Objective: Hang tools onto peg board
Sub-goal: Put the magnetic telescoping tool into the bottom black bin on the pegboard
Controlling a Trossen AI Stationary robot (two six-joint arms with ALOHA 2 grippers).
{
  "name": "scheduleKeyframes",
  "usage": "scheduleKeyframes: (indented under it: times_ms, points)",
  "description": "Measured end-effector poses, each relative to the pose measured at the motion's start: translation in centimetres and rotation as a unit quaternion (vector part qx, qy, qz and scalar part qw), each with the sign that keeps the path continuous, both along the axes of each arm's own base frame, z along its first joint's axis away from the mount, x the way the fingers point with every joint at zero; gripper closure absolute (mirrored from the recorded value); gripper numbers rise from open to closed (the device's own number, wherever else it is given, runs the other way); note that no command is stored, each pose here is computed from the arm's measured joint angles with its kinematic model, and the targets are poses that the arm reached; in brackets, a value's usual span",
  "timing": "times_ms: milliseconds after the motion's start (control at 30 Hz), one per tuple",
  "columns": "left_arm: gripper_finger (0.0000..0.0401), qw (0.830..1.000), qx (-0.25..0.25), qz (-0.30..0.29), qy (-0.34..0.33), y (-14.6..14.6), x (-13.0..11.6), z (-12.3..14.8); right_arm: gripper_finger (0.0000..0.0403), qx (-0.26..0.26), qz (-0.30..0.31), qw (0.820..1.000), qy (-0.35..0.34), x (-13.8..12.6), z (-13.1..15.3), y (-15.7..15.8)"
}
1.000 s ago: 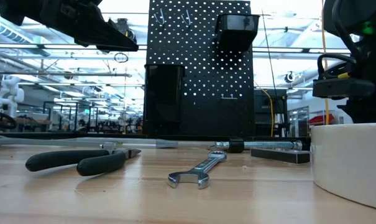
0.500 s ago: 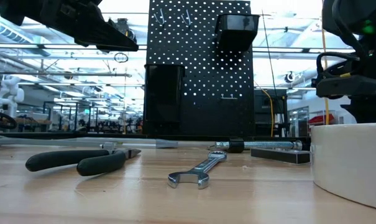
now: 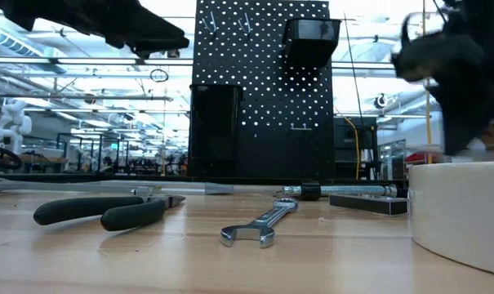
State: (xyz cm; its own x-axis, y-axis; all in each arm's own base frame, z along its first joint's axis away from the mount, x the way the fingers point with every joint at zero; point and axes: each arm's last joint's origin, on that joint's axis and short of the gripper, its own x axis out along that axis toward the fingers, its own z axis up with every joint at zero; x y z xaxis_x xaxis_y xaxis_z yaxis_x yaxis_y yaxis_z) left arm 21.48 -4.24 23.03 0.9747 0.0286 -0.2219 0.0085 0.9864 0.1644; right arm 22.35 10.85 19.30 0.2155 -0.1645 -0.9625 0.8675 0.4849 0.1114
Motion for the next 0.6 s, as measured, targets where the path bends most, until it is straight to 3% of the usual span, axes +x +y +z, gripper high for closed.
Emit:
scheduleKeyframes:
  times_ms: [300,600]
  points:
    - [0.0256,1.000,-0.006,-0.017,-0.006,-0.1,0.0,0.1,0.0391,-0.104,0.092,0.983,-0.120,2.8,4.6,0.7]
    - [0.0256,0.996,-0.030,-0.064,-0.050,-0.5,0.2,1.0,0.0391,-0.210,0.210,0.921,-0.252,5.9,7.2,1.4]
